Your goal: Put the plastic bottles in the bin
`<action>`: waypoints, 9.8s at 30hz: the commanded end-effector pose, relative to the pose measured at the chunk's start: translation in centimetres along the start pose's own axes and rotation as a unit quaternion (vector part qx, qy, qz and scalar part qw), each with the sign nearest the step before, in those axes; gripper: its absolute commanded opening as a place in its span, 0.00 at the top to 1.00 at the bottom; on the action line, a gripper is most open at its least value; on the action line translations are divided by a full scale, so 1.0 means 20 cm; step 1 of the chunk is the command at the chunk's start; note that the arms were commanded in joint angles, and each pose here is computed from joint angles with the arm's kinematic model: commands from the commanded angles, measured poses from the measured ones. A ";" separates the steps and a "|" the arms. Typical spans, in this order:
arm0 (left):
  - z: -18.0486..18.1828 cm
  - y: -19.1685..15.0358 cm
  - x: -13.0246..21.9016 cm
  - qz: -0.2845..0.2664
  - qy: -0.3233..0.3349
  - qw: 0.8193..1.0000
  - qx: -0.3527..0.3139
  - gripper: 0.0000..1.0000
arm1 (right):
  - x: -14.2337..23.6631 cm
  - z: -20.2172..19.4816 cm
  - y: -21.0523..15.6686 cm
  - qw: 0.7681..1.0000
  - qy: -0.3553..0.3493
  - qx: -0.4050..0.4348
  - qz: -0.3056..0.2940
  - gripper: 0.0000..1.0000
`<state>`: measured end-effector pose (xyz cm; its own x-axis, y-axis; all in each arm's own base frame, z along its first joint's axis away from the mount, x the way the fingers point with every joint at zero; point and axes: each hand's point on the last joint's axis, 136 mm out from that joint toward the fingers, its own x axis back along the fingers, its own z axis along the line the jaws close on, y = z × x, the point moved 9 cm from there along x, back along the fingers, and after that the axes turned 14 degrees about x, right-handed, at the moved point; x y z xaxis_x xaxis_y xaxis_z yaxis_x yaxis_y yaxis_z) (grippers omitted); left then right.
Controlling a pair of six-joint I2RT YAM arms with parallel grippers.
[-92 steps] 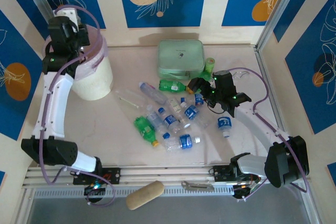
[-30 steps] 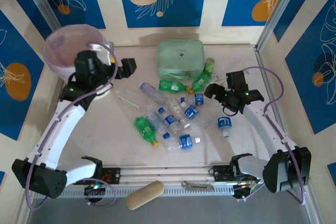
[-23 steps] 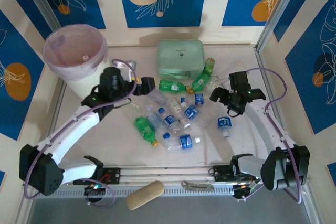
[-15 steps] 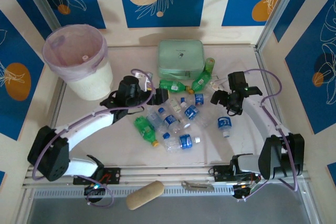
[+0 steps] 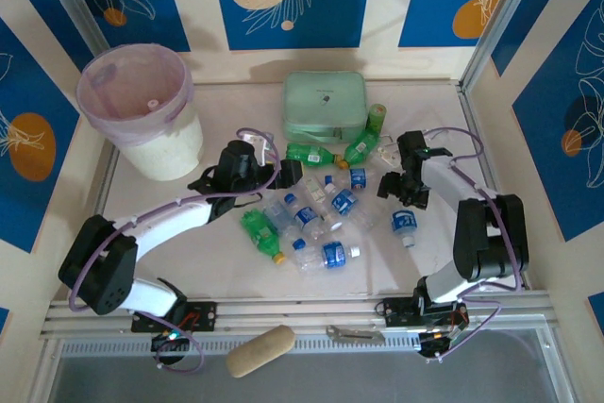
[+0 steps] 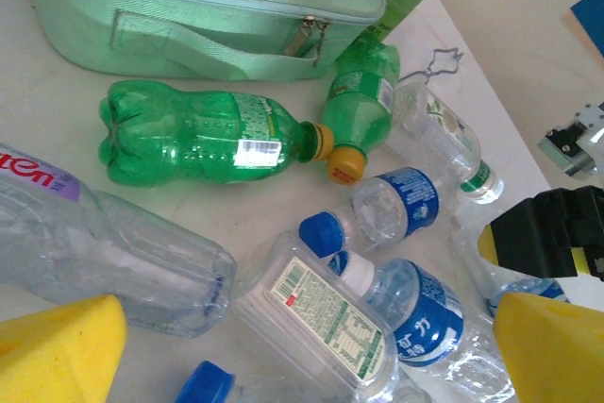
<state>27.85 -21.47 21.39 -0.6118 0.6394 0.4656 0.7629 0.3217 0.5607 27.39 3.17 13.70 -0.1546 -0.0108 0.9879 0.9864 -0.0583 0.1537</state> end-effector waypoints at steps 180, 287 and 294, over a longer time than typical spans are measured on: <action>0.16 0.19 0.53 -0.178 0.287 0.936 0.102 0.01 | 0.55 0.64 0.11 0.932 0.276 0.047 -0.229 0.01; 0.12 1.45 1.11 -0.347 0.301 0.883 -0.099 0.49 | 0.59 0.67 0.07 0.909 0.321 0.091 -0.252 0.01; 0.45 1.50 1.05 -0.340 0.323 0.883 -0.029 0.50 | 0.60 0.67 0.05 0.911 0.310 0.091 -0.255 0.01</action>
<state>38.59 7.15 43.01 -0.9248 -0.2423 0.2933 0.1891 0.3762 0.9070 27.40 16.18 24.92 -0.5275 -0.5976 0.6038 0.7736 -0.0442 0.6321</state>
